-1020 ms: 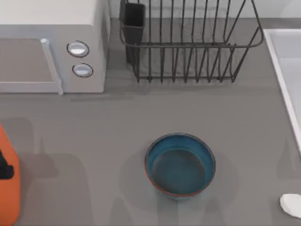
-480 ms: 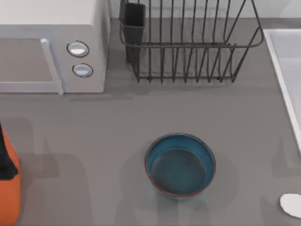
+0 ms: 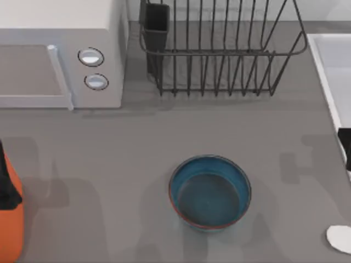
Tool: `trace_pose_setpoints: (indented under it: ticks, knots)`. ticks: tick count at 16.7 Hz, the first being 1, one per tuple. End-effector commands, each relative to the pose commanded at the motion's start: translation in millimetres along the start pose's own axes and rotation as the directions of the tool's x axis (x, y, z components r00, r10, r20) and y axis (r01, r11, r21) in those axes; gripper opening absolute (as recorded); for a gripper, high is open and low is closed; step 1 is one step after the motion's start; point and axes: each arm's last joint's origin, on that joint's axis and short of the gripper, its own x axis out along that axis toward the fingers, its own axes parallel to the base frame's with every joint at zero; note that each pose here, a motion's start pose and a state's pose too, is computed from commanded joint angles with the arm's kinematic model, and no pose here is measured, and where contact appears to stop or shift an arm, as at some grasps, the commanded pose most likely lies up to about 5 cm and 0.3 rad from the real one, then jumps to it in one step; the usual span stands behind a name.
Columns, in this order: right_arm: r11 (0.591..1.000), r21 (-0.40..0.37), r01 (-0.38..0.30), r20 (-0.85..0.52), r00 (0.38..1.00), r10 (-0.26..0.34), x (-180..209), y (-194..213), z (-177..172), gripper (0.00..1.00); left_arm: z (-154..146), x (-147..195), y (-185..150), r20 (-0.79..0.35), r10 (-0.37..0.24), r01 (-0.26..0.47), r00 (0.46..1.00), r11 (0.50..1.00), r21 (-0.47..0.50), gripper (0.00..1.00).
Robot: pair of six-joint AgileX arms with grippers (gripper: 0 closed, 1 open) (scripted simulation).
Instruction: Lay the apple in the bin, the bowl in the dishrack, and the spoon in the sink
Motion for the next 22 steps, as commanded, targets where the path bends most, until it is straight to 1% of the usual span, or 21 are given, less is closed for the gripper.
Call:
trace_pose_setpoints:
  ticks: [2, 5, 7, 9, 12, 14, 16, 22]
  knots:
    - [1.0, 0.021, 0.019, -0.206, 0.978, -0.014, 22, 21, 19, 1.0, 0, 0, 0, 0.0, 0.0, 0.0, 1.0, 1.0, 0.0, 1.0]
    - [0.997, 0.021, 0.077, -0.454, 0.889, -0.059, 58, 55, 37, 1.0, 0, 0, 0, 0.0, 0.0, 0.0, 1.0, 1.0, 0.0, 1.0]
    - [0.993, 0.002, 0.119, -0.567, 0.818, -0.096, 80, 79, 43, 1.0, 0, 0, 0, 0.0, 0.0, 0.0, 1.0, 1.0, 0.0, 1.0]
    - [0.987, -0.024, 0.158, -0.645, 0.752, -0.136, 99, 102, 46, 1.0, 0, 0, 0, 0.0, 0.0, 0.0, 1.0, 1.0, 0.0, 1.0]
    - [0.976, -0.069, 0.208, -0.718, 0.669, -0.193, 125, 129, 44, 1.0, 0, 0, 0, 0.0, 0.0, 0.0, 1.0, 1.0, 0.0, 1.0]
    - [0.97, -0.089, 0.227, -0.74, 0.637, -0.217, 134, 140, 41, 1.0, 0, 0, 0, 0.0, 0.0, 0.0, 1.0, 1.0, 0.0, 1.0]
    - [0.968, -0.096, 0.233, -0.746, 0.627, -0.225, 137, 144, 41, 1.0, 0, 0, 0, 0.0, 0.0, 0.0, 1.0, 1.0, 0.0, 1.0]
    - [0.967, -0.096, 0.235, -0.747, 0.626, -0.225, 140, 142, 37, 1.0, 0, 0, 0, 0.0, 0.0, 0.0, 1.0, 1.0, 0.0, 1.0]
